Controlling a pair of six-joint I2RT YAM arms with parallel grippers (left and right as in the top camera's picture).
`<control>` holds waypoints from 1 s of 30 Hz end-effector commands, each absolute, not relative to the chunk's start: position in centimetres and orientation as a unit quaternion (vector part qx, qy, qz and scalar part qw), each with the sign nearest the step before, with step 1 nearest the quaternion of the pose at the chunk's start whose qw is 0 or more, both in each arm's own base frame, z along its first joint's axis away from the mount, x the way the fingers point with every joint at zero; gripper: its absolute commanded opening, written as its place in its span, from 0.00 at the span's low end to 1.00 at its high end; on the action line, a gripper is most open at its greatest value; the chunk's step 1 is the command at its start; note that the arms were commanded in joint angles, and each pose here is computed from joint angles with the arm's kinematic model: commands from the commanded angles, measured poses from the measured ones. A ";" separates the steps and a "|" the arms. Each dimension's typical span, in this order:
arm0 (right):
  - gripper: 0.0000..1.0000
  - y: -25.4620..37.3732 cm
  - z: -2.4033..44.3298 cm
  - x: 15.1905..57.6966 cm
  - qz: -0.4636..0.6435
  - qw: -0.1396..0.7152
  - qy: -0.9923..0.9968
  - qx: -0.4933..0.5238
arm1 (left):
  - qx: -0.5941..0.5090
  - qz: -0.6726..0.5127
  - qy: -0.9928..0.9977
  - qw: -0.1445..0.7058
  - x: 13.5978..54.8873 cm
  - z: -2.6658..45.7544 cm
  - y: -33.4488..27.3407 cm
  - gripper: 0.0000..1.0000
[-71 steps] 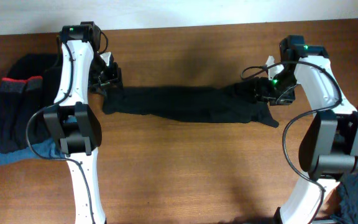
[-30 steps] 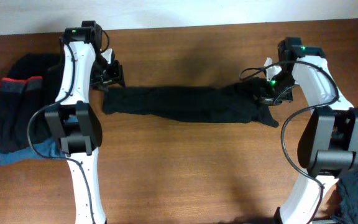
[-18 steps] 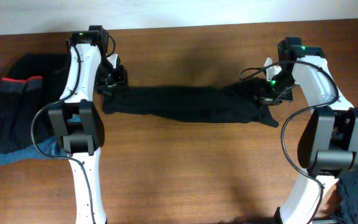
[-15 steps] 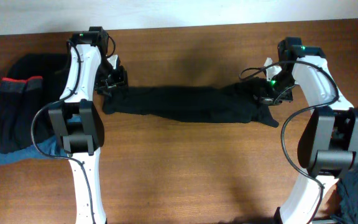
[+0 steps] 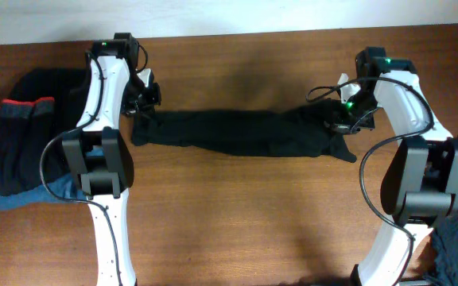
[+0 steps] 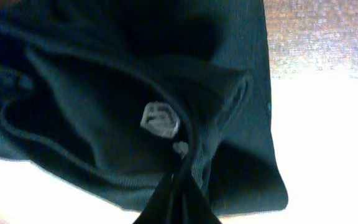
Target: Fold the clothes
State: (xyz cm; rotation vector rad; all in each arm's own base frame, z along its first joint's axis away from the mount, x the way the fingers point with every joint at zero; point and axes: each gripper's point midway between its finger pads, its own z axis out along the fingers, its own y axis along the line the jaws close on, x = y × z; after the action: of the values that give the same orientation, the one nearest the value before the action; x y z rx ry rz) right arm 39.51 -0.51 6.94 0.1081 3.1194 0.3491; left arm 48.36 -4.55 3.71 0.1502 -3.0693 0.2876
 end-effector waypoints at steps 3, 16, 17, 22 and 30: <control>0.04 -0.9 16.2 43.1 0.106 0.119 0.987 0.020 | 0.037 0.098 -0.991 -0.082 51.5 11.9 -3.9 0.00; 0.04 -0.8 36.9 41.3 0.083 0.319 0.944 -0.005 | 0.012 0.107 -0.919 -0.379 48.6 36.4 -3.1 0.00; 0.04 -0.8 37.9 40.8 0.079 0.330 0.941 -0.005 | 0.011 0.107 -0.913 -0.392 48.0 37.6 -3.1 0.00; 0.04 -0.9 42.0 38.5 0.062 0.386 0.920 -0.008 | 0.005 0.107 -0.892 -0.440 44.6 42.5 -3.1 0.00; 0.04 -1.2 46.5 33.3 0.046 0.440 0.896 0.025 | 0.008 0.091 -0.885 -0.457 40.4 45.3 -2.6 0.00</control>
State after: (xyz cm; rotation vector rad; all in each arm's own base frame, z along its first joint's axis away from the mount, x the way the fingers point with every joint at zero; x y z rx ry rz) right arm 36.74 -0.54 43.80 -0.0086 2.2976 0.1638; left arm 41.47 -3.43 43.89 0.0341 -4.0166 0.4944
